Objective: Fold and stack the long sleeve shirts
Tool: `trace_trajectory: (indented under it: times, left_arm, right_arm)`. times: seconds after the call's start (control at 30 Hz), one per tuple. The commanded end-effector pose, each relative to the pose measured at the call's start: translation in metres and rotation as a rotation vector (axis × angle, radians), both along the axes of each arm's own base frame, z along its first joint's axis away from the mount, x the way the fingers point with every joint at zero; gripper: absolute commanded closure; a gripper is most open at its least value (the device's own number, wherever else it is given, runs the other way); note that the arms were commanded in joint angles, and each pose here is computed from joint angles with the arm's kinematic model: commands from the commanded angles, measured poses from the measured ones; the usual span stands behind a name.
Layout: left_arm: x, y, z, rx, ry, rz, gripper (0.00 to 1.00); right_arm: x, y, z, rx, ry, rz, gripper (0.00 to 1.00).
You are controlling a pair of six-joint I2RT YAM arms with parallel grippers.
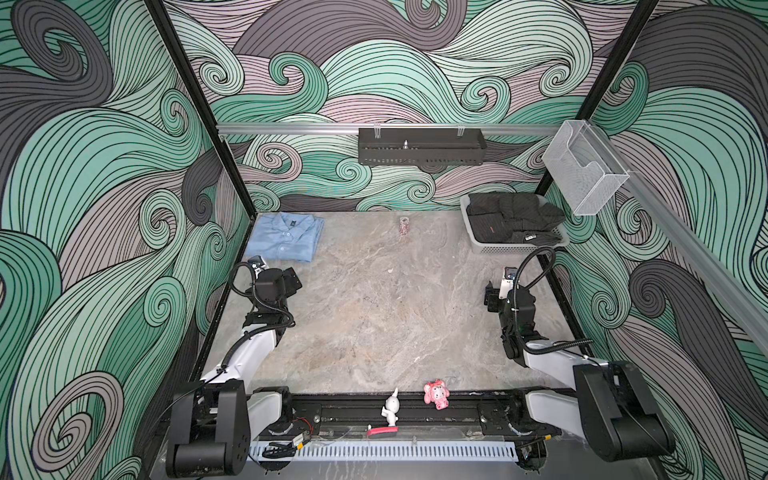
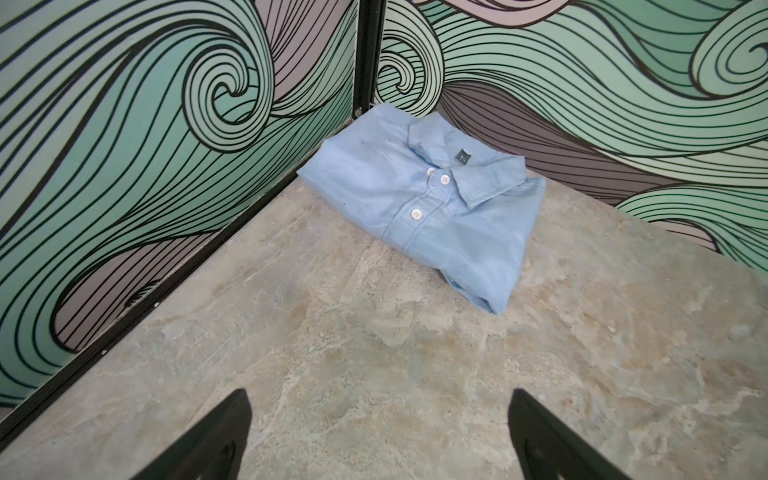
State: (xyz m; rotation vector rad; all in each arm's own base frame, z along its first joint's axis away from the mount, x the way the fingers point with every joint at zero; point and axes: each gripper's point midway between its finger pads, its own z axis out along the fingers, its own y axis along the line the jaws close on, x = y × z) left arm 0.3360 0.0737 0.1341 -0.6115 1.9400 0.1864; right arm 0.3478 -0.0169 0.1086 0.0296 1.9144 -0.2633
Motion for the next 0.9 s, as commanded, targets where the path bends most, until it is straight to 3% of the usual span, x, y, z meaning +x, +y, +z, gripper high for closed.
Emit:
trace_trajectory:
  times: [0.0,0.2,0.33,0.4,0.43,0.47,0.6,0.73,0.87]
  left_arm:
    - [-0.010,0.011,0.007,0.043,-0.057,0.073,0.02]
    - [-0.018,0.019,-0.016,0.078,-0.030,0.116,0.03]
    - [0.000,0.016,-0.013,0.102,-0.038,0.067,0.02]
    - [0.013,0.009,-0.015,0.111,-0.021,0.009,0.03]
    - [0.019,0.006,-0.016,0.118,0.004,-0.015,0.03]
    - [0.023,0.006,-0.017,0.132,0.010,-0.028,0.03]
    - [0.034,0.002,-0.027,0.163,-0.027,-0.076,0.01]
    - [0.055,-0.018,-0.046,0.190,0.013,-0.221,0.02]
    - [0.055,-0.016,-0.049,0.170,0.043,-0.207,0.01]
  right_arm:
    - [0.017,0.010,0.017,0.032,-0.039,0.077,0.25]
    - [0.029,0.023,0.009,0.088,-0.069,0.142,0.24]
    - [0.041,0.020,-0.008,0.094,-0.096,0.121,0.23]
    - [0.042,0.017,-0.014,0.099,-0.011,0.102,0.22]
    - [0.046,0.016,-0.014,0.099,-0.015,0.098,0.03]
    - [0.048,0.015,-0.014,0.099,-0.027,0.090,0.00]
    - [0.047,0.005,-0.016,0.104,-0.004,0.025,0.00]
    - [0.047,0.005,-0.015,0.103,-0.004,0.026,0.00]
    - [0.047,0.005,-0.015,0.102,-0.006,0.027,0.00]
